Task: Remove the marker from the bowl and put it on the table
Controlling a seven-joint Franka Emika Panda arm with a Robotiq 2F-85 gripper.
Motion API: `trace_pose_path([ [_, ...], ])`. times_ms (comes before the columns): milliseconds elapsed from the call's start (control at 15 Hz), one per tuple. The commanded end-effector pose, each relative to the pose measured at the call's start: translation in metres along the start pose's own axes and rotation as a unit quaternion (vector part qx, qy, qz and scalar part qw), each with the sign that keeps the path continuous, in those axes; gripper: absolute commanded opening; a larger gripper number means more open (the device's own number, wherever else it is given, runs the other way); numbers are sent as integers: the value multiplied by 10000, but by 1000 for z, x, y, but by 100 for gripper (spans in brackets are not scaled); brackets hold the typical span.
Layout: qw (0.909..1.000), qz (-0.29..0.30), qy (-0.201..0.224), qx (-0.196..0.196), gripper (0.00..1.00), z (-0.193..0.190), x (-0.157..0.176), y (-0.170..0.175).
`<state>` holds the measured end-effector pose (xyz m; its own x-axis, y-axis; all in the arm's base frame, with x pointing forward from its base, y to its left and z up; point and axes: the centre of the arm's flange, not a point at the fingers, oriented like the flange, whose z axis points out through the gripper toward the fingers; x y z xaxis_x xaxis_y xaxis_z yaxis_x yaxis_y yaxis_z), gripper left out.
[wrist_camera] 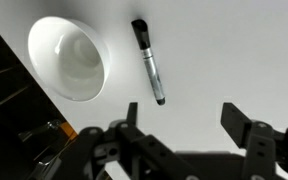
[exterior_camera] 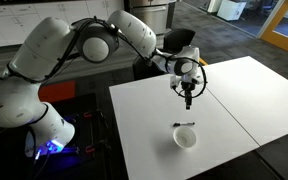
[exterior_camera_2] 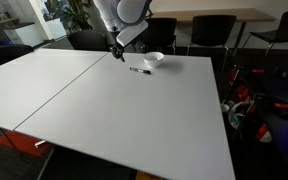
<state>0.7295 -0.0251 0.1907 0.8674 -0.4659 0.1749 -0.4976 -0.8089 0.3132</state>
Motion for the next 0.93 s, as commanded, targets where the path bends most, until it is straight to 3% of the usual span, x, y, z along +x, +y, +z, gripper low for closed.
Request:
trace_pose_path([
  [0, 9997, 0, -208, -146, 100, -25, -2, 12],
  [400, 9990, 62, -318, -305, 100, -58, -10, 27],
  [867, 9994, 54, -266, -220, 100, -79, -13, 32],
])
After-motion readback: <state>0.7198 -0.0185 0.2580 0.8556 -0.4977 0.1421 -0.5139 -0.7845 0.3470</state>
